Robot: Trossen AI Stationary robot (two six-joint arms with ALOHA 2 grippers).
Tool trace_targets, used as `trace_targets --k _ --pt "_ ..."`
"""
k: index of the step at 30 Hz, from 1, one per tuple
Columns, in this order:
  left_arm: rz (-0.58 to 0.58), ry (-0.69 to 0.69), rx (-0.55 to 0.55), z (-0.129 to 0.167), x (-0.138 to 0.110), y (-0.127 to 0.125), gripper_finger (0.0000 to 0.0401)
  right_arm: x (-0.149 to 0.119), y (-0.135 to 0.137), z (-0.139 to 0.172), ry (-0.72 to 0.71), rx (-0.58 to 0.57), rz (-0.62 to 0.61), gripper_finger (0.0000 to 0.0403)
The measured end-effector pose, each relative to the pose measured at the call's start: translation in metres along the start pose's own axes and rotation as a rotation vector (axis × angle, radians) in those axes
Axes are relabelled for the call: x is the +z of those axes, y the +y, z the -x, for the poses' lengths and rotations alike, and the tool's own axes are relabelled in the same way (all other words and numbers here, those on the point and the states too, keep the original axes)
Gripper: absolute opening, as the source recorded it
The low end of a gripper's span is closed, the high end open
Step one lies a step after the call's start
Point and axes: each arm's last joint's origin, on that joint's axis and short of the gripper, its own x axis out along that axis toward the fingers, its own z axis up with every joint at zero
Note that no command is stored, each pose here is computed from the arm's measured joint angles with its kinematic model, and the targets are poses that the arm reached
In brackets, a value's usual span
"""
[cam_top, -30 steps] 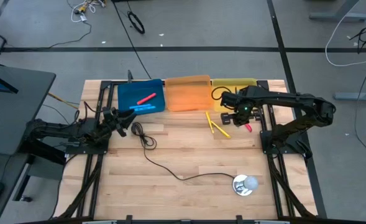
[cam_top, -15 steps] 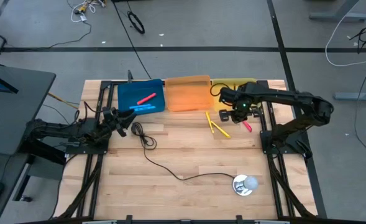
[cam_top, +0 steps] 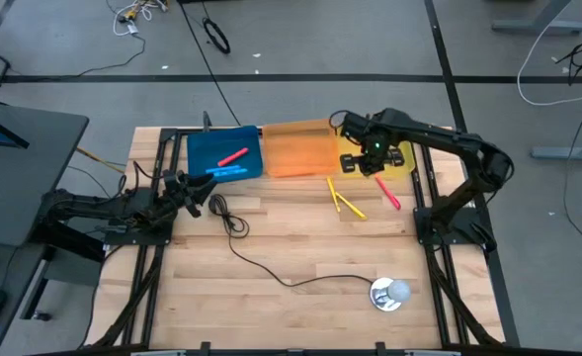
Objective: Pick & Place Markers
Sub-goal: Put the small green pen into the yellow bin
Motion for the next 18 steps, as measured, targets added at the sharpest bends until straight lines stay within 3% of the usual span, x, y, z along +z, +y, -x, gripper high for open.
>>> trace_targets --k 18 --pt "0.000 -0.001 0.003 0.000 0.000 0.000 0.0200 0.080 -0.009 0.010 -0.042 -0.006 -0.051 0.0013"
